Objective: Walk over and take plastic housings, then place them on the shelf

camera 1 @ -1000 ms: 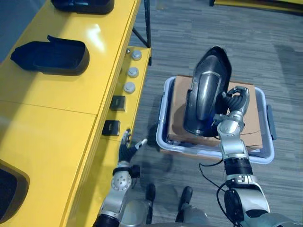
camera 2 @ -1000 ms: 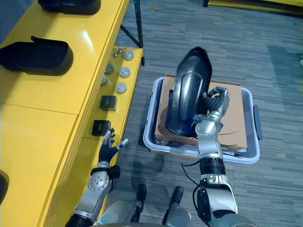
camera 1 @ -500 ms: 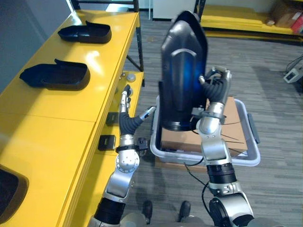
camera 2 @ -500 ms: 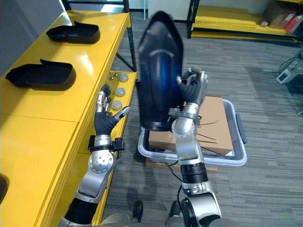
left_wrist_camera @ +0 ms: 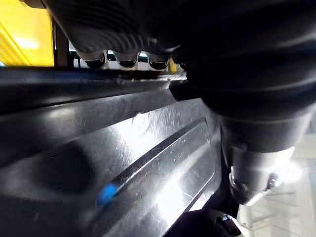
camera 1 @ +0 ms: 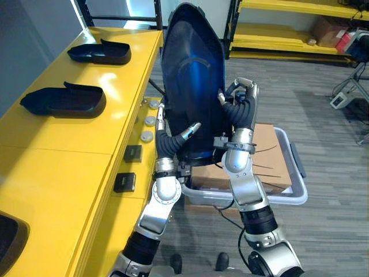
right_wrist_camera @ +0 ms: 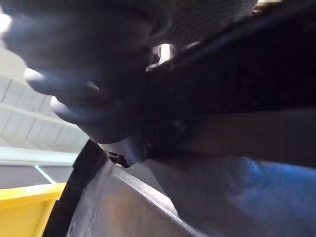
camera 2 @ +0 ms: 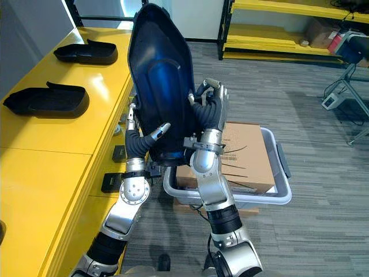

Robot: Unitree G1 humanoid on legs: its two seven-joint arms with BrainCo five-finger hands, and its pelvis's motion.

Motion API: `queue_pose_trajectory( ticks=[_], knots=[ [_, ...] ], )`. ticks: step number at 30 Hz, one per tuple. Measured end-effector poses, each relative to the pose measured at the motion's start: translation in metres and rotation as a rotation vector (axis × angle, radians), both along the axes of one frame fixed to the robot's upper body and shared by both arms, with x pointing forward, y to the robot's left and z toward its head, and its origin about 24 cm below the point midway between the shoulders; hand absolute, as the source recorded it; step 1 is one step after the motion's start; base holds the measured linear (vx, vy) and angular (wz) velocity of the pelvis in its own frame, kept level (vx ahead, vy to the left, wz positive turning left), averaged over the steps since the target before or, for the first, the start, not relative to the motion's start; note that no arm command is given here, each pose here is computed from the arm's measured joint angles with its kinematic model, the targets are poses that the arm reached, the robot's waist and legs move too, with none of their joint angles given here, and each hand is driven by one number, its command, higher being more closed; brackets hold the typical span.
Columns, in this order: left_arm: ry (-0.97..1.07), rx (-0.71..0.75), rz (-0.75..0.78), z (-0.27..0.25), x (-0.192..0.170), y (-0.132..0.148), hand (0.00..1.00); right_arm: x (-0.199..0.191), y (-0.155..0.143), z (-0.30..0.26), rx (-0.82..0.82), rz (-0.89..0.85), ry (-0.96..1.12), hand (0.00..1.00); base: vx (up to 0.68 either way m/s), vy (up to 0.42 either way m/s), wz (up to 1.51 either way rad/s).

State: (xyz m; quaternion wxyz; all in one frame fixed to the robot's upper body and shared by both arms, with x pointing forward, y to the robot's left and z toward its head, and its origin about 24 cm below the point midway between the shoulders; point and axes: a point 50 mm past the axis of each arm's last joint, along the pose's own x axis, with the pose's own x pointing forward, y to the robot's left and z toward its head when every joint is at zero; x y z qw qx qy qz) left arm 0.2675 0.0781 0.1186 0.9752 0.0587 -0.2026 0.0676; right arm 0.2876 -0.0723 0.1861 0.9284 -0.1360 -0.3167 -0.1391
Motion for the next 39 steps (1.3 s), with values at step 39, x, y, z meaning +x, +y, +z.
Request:
queue_pose_trajectory(
  ticks=[39],
  knots=[
    [0.077,0.008,0.186,-0.023,-0.045,0.074,1.0,-0.097,-0.257,-0.141,0.551,-0.662,0.334,0.0,-0.01,0.0,-0.01]
  ],
)
